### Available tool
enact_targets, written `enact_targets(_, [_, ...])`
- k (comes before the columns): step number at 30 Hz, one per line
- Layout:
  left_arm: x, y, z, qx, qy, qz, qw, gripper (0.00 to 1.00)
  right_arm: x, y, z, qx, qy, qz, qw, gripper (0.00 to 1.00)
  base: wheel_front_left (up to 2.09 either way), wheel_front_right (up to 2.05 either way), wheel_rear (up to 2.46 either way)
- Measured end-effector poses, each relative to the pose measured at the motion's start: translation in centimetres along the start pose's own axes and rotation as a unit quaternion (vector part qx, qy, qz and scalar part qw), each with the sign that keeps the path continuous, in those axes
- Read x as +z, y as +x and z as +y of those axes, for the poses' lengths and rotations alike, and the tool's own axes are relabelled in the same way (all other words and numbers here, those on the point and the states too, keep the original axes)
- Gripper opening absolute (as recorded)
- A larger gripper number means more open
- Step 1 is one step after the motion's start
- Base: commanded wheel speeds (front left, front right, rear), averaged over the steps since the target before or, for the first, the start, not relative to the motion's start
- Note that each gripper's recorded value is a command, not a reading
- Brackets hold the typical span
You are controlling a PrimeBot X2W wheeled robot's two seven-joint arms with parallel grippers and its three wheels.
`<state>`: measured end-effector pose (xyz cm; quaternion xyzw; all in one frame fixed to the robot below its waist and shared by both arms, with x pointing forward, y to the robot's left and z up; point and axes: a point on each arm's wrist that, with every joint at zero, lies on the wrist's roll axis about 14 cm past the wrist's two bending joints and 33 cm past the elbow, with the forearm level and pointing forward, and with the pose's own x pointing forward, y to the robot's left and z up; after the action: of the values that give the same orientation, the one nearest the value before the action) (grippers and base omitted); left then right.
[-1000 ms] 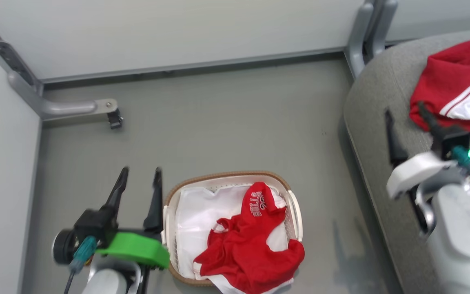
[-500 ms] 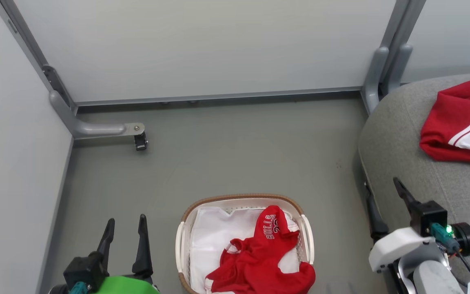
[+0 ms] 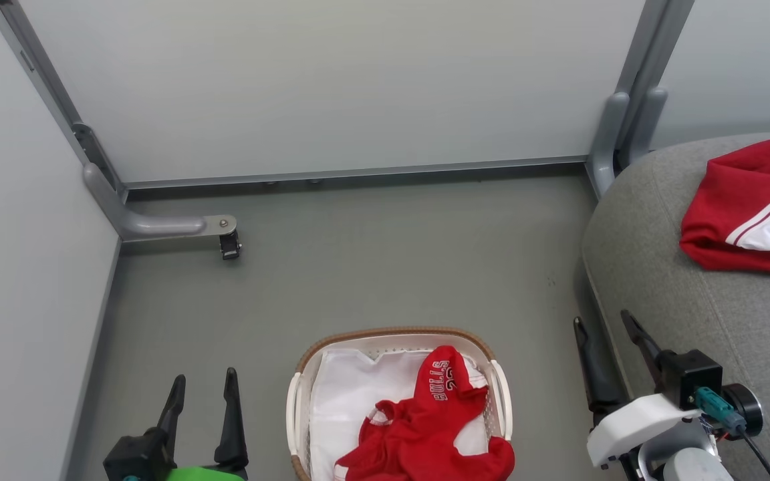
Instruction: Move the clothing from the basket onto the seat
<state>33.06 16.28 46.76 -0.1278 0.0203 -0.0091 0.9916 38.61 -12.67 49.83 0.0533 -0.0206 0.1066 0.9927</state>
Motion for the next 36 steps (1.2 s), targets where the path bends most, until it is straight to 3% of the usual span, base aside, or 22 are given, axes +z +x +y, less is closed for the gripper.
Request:
enact_targets(27, [-1.2, 0.3, -0.6, -0.013, 0.003, 0.02, 1.0, 1.0, -0.9, 0.3, -0.2, -0.003, 0.008, 0.012, 1.0, 1.0, 0.0, 0.0, 0.0])
enact_targets(36, [-3.2, 5.4, -5.5, -0.113, 0.043, 0.052, 0.991, 1.0, -0.7, 3.6, -2.2, -0.02, -0.009, 0.001, 1.0, 1.0, 0.0, 0.0, 0.0])
